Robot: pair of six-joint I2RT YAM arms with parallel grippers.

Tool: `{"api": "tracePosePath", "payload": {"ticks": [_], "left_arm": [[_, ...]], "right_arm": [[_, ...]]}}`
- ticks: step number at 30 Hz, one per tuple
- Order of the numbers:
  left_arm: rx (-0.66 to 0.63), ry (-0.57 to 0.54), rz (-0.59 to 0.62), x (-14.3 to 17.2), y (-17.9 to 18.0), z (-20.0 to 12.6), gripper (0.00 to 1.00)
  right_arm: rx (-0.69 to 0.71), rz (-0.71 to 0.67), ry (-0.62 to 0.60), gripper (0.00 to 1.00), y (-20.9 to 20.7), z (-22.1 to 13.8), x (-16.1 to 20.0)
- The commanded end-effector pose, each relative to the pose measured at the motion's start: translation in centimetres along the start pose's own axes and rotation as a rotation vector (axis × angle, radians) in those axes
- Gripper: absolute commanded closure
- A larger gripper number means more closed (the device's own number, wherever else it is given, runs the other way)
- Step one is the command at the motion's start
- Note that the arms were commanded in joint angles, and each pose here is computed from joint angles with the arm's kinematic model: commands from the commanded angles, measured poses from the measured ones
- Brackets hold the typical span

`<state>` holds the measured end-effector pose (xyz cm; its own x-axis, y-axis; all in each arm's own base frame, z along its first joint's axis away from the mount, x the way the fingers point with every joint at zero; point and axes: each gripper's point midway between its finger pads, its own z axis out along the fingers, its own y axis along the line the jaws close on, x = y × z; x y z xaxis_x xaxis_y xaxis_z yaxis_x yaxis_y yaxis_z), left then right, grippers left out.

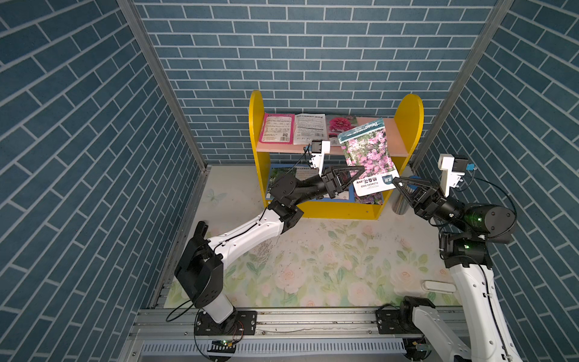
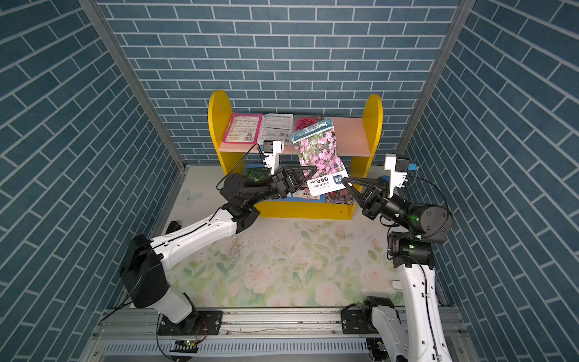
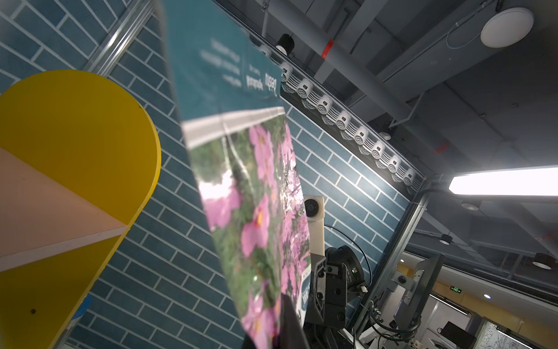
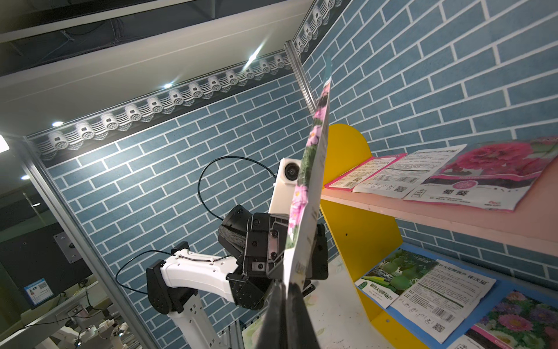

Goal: Take the seed bag off the shelf
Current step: Pick up the seed packet from the shelf.

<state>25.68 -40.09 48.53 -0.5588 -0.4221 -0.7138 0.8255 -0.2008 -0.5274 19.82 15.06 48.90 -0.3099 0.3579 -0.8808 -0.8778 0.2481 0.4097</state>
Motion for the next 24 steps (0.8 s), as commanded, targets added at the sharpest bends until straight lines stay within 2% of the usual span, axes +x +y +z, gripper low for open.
{"api": "tracePosePath", "payload": {"ticks": [1,5,8,11,16,20,24], "left_arm": [[-0.012,0.004,0.046,-0.8,-1.3,0.1,1.00],[-0.100,0.045,0.076,-0.5,-0.7,-0.4,1.00],[-0.202,0.095,0.088,0.2,0.5,-1.0,1.00],[-0.280,0.140,0.078,1.2,1.8,-1.9,1.00],[-0.375,0.187,0.023,3.9,4.1,-3.7,1.00],[-0.449,0.215,-0.015,6.7,5.9,-4.7,1.00],[-0.486,0.250,-0.064,9.8,7.4,-5.0,1.00]], "right_arm": [[0.013,-0.048,0.025,0.89,0.8,0.0,0.1],[0.122,-0.061,0.056,0.54,-0.5,-0.2,0.3],[0.263,-0.084,0.098,0.36,-1.9,-0.9,0.5],[0.346,-0.109,0.129,0.24,-2.2,-1.6,0.8],[0.465,-0.131,0.178,0.13,-2.4,-2.9,1.4],[0.569,-0.118,0.221,0.10,-2.7,-4.3,2.2],[0.614,-0.058,0.254,0.10,-3.3,-5.2,4.0]]}}
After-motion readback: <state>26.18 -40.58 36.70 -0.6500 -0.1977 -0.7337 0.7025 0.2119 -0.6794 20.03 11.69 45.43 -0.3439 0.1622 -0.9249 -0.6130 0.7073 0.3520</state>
